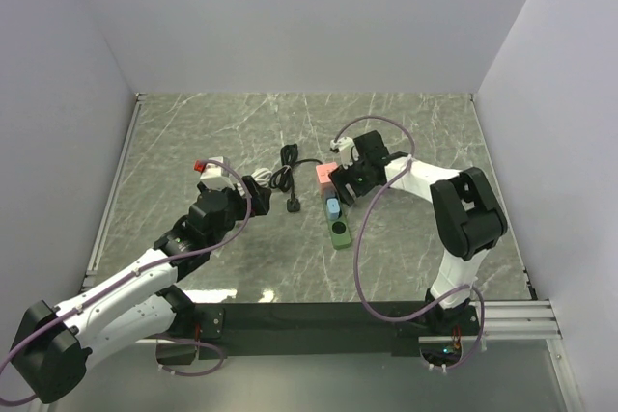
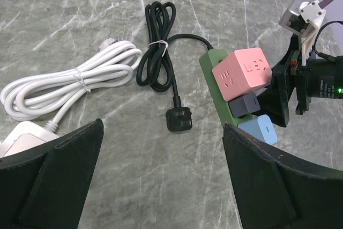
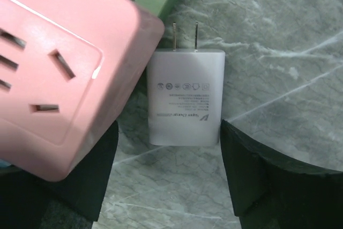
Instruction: Insert the plug
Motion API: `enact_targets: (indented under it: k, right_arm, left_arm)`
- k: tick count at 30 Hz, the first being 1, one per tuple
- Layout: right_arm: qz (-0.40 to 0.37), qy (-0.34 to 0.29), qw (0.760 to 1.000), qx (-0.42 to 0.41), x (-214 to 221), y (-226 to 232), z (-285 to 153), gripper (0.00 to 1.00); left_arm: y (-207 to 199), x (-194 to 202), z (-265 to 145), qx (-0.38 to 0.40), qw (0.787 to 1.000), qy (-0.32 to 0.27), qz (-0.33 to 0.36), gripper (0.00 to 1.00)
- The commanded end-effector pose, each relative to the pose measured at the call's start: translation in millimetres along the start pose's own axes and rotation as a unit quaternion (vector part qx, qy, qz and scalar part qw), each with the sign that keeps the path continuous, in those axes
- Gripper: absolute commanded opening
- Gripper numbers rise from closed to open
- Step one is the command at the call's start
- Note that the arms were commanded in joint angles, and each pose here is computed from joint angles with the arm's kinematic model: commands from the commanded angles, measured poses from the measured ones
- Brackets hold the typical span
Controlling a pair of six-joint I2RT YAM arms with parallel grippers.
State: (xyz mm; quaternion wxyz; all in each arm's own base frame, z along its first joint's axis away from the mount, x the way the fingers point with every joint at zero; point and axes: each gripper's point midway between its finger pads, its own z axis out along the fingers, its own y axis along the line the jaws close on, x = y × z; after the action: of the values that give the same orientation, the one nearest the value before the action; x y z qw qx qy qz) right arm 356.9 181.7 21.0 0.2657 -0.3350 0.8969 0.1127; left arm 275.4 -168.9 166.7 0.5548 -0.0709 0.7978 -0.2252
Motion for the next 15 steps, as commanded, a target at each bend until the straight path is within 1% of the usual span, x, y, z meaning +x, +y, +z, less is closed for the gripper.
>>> enact_targets:
  k: [1, 3, 4, 6, 7, 10, 13, 14, 15]
  right_arm:
    - [-0.004, -0.032, 0.999, 0.019, -28, -17, 2, 0.81]
    - [-0.004, -0.023, 1.000, 0.016, -27, -16, 5, 0.75]
    - [-0.002, -0.017, 1.000, 0.019, -25, -18, 6, 0.67]
    - [0.002, -0.009, 1.000, 0.020, -25, -19, 9, 0.57]
    - [0.005, -0.007, 1.000, 0.024, -25, -21, 9, 0.49]
    - [0.015, -0.017, 0.999, 0.033, -26, -21, 5, 0.41]
    - [0.036, -0.026, 0.998, 0.049, -19, -21, -6, 0.38]
    - [0.043, -0.018, 0.997, 0.055, -9, -20, -8, 0.38]
    - [0.046, -0.028, 0.996, 0.069, -12, -23, -19, 0.37]
  left_arm:
    - [-7, -19, -1, 0.007, 1.000, -0.026, 0.000, 0.99]
    - [-6, -19, -2, 0.006, 1.000, -0.026, -0.001, 0.99]
    - [-6, -19, -2, 0.007, 1.000, -0.026, 0.000, 0.99]
    - [-6, -20, -3, 0.007, 1.000, -0.027, -0.001, 0.99]
    - [-6, -20, -4, 0.007, 1.000, -0.029, -0.002, 0.99]
    - [-6, -22, -4, 0.009, 0.999, -0.032, -0.001, 0.99]
    - [-9, -25, -4, 0.013, 0.999, -0.034, -0.001, 0.99]
    - [-9, -23, -3, 0.014, 0.999, -0.031, -0.001, 0.99]
    - [-13, -23, -3, 0.021, 0.999, -0.028, -0.003, 0.99]
